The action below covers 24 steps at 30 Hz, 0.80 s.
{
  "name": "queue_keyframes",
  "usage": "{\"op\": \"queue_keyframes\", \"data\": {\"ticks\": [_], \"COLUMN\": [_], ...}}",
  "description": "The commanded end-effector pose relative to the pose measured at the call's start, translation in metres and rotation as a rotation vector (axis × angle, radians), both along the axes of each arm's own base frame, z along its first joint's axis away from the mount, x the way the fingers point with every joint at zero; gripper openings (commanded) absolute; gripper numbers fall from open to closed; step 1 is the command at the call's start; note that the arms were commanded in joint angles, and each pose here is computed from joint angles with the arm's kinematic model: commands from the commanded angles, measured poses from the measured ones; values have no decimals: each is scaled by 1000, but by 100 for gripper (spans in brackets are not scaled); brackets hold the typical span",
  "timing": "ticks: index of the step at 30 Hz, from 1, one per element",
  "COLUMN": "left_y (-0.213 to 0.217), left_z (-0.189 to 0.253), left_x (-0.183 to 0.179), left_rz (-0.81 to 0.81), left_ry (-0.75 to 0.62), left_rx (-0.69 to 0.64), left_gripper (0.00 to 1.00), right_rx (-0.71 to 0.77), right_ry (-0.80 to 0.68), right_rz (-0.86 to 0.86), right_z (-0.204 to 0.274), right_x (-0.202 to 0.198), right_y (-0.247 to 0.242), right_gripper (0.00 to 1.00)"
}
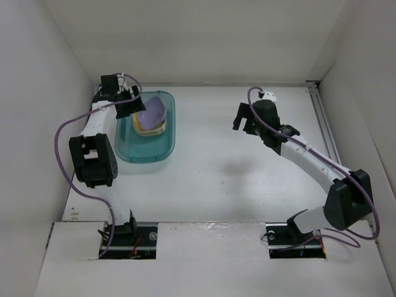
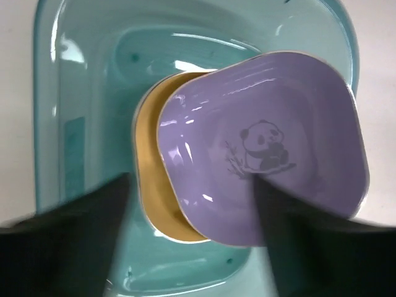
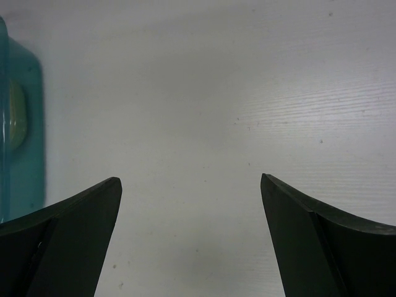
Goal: Place the plates into the plastic bin on the countertop
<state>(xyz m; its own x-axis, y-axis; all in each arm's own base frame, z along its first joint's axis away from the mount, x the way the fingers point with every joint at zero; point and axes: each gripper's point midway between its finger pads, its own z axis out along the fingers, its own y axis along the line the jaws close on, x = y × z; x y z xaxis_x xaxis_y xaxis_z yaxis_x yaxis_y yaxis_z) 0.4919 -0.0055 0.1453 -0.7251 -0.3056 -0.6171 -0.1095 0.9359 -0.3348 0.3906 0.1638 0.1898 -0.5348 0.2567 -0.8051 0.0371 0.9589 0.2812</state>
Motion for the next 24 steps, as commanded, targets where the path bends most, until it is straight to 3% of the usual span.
{"op": "queue_keyframes", "data": {"ticks": [1, 7, 13, 17, 20, 21, 23, 24], "left_y": [16, 31, 42, 20, 10, 9, 7, 5], "left_z": [45, 124, 206, 233, 231, 207, 213, 192], "left_x": [-5, -30, -100, -150, -189, -195, -222, -227], "left_rz": [81, 207, 380, 308, 269, 269, 274, 269], "left_ry": [-104, -273, -464, -565, -650, -622, -700, -673], "left_rx": [41, 84, 143, 61, 32, 34, 18, 7], "left_gripper": [99, 100, 100, 100, 100, 100, 100, 100], "right_rx": [49, 22, -36, -90, -67, -66, -54, -54], "right_ry": [-106, -139, -219, -273, -322, -345, -375, -387], "right_rz": [35, 27, -3, -34, -35, -35, -36, -34], "right_z": [37, 57, 105, 143, 173, 185, 197, 200], "right_x": [5, -5, -45, -87, -121, -130, -153, -159], "right_y": [8, 4, -22, -39, -56, -63, -81, -87], "right_gripper": [100, 100, 100, 100, 100, 100, 100, 100]}}
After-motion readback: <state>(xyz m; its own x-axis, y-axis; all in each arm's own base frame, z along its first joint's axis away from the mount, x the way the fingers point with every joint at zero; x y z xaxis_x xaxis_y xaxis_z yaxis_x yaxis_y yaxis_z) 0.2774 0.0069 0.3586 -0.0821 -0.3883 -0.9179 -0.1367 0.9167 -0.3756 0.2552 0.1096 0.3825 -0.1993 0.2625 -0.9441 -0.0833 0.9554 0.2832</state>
